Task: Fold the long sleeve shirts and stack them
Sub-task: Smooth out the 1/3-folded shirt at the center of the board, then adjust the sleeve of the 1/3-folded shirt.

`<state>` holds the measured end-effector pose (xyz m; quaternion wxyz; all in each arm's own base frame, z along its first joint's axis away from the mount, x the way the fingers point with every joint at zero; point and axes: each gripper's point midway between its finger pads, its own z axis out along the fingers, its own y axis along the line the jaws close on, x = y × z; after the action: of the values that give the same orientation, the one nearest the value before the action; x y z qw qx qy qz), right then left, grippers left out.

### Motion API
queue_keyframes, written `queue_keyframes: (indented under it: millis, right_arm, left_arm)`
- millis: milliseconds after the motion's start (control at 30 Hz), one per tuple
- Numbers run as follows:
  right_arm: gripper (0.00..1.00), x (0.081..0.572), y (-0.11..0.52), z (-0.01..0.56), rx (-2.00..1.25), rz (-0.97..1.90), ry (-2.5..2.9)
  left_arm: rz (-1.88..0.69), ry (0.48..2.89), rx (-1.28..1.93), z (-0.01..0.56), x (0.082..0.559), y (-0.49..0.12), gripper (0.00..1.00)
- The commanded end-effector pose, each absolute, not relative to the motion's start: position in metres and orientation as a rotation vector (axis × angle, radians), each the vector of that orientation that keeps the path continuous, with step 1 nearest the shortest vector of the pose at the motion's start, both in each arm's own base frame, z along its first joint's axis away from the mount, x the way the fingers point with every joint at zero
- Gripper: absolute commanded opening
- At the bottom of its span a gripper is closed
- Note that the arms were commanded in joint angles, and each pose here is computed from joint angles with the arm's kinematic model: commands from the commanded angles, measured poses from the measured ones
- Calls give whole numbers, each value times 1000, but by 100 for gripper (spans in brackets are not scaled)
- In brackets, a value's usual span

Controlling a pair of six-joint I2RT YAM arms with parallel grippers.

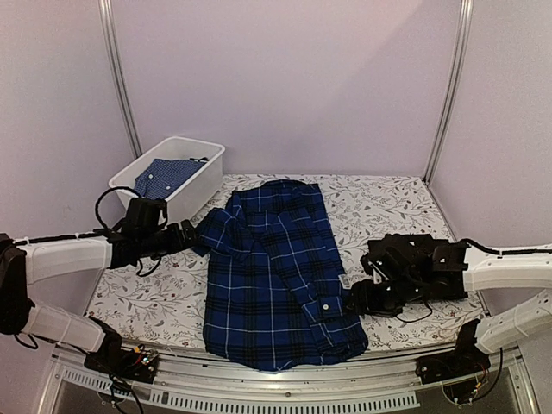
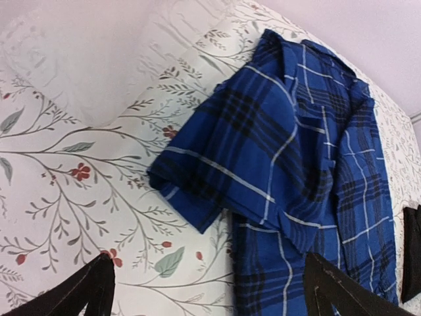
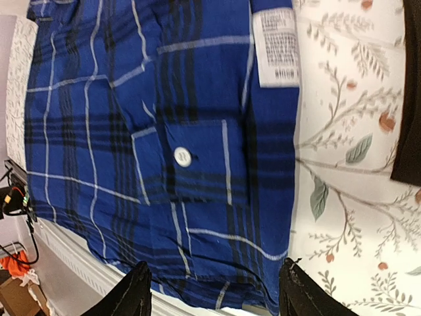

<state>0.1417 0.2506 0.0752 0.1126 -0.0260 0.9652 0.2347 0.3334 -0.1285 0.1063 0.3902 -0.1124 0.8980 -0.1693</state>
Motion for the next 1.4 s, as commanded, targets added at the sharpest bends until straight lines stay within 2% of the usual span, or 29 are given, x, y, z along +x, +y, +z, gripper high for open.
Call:
queue_keyframes:
  millis: [0,100,200,400,533,600,767,833,1100,1367]
  right_arm:
    - [65,185,245,109,-130,595,2675]
    - [65,212,249,127,-152,608,2603]
    - [65,232,250,140,-175,639,2537]
    - [65,247,253,145,-224,693,2504]
    - [65,252,254,146,-235,707,2488]
    - [65,253,255,146,-238,714,2484]
    - [65,256,253,146,-242,708,2479]
    - [65,256,254,146,-244,712,2480]
    - [64,258,258,147,-241,735,2476]
    - [62,265,265,148,-247,734,2472]
  left_arm:
    - [-383,2227,-399,102,344,-103,100]
    - [-377,2208,-445,94,361,-95,97]
    - [-390,2185,-444,91,380,-96,89]
    - [-346,2215,-449,68,411,-99,63]
    - [-306,2248,-470,48,427,-98,50]
    - [-274,2242,-503,42,429,-94,45]
    - [-255,2205,-496,41,435,-91,43]
    - [-259,2194,-464,44,441,-94,39]
    - [-326,2122,-295,82,444,-127,0]
    - [-303,1958,-21,180,433,-179,0]
